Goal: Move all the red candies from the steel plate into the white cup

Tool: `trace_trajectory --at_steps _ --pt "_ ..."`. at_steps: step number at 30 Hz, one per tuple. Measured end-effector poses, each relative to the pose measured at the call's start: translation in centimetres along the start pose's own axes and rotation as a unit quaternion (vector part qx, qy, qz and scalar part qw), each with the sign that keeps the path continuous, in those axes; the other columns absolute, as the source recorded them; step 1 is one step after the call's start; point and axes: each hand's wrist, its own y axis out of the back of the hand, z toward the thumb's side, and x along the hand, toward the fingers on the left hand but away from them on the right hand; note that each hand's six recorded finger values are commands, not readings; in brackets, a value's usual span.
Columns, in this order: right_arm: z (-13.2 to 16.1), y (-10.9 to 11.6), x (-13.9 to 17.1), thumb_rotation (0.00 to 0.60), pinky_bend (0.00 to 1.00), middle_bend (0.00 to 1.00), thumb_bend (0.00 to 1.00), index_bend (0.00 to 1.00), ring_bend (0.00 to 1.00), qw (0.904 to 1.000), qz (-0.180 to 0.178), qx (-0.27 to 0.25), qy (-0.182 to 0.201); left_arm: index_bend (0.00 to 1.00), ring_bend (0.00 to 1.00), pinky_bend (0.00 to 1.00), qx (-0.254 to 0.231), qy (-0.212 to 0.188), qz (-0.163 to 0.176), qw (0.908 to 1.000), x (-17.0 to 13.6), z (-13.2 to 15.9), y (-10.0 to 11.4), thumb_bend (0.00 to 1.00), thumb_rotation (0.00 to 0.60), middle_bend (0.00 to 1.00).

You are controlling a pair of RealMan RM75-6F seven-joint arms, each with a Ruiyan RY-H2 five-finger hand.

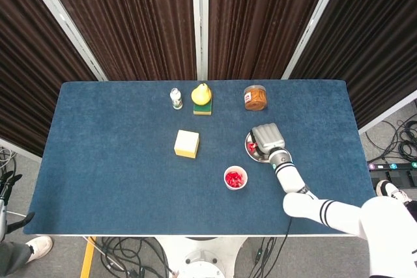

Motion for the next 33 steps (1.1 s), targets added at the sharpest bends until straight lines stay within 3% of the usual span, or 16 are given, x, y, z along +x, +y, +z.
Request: trace_trajectory --at_steps 9,13,22,28,33 --pt "3.9 3.9 7.1 0.6 1.0 1.0 0.35 0.64 1.0 0.99 -0.036 -0.049 0.128 0.22 0.21 0.2 0.002 -0.007 0.005 1.0 0.1 0.6 0.4 0.0 0.6 0.21" --pt "5.2 3.9 8.9 0.6 1.0 1.0 0.34 0.61 1.0 0.9836 -0.034 -0.05 0.17 0.22 0.21 0.2 0.002 -0.006 0.006 1.0 0.0 0.5 0.4 0.0 0.6 0.21" --pt "6.6 1.5 9.1 0.6 1.0 1.0 0.34 0.49 1.0 0.9821 -0.004 -0.03 0.186 0.22 0.21 0.2 0.001 -0.004 0.004 1.0 -0.2 0.4 0.3 0.0 0.6 0.21" --pt "6.4 1.2 9.2 0.6 1.0 1.0 0.33 0.33 1.0 0.9823 0.009 -0.023 0.186 0.22 0.21 0.2 0.0 -0.004 0.005 1.0 -0.1 0.4 0.3 0.0 0.6 0.21" --pt "6.0 1.7 9.3 0.6 1.0 1.0 0.33 0.31 1.0 0.9827 0.003 -0.028 0.183 0.22 0.21 0.2 0.0 -0.003 0.006 1.0 -0.2 0.3 0.3 0.0 0.6 0.21"
